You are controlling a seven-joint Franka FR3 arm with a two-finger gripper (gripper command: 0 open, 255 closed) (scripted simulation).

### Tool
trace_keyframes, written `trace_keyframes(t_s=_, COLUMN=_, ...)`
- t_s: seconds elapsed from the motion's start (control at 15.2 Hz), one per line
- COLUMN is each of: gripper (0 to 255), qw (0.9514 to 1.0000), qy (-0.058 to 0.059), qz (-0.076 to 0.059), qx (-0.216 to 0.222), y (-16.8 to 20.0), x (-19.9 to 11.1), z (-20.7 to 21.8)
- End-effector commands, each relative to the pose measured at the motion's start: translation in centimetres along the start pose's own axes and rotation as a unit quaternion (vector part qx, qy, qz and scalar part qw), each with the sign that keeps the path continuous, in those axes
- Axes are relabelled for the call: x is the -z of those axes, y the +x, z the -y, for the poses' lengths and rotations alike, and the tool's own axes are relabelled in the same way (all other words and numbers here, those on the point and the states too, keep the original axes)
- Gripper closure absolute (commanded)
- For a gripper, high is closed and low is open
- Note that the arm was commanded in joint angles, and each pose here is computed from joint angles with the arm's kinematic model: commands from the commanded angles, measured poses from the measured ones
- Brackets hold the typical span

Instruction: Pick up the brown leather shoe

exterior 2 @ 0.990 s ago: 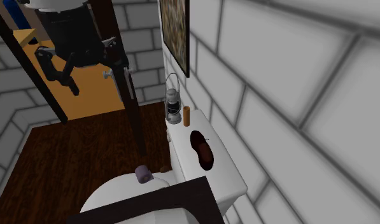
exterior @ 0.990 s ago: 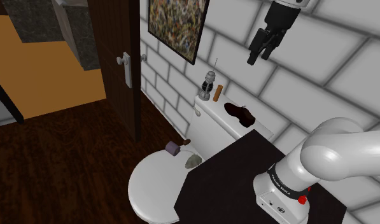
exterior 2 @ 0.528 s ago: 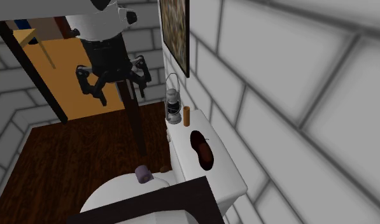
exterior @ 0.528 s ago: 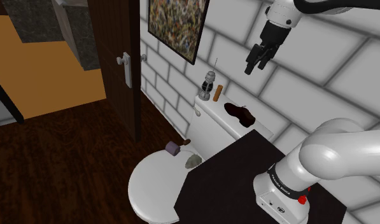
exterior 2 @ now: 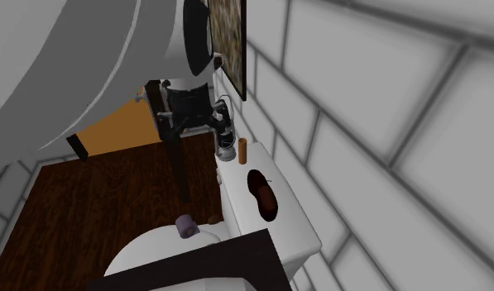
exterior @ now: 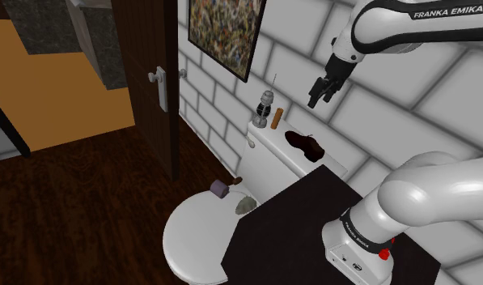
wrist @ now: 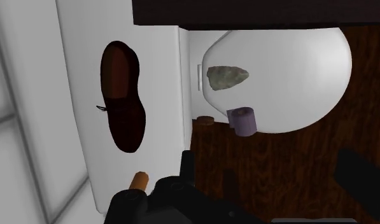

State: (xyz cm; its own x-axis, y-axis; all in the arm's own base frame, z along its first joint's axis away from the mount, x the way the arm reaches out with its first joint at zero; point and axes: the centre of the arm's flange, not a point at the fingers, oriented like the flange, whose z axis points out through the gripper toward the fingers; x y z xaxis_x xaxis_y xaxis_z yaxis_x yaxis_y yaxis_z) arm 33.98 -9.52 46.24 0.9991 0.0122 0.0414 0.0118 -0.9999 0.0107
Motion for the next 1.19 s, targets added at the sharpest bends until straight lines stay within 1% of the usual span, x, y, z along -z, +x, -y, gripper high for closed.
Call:
trace_keyframes(t_s=0.0, gripper=0, qw=1.0, qy=0.001, qz=-0.003, qx=-0.004, y=0.0, x=-2.2, z=-1.8)
trace_keyframes(t_s=1.12, gripper=0, qw=0.9991, qy=0.013, qz=-0.017, qx=-0.037, y=2.2, x=-19.5, z=-16.2)
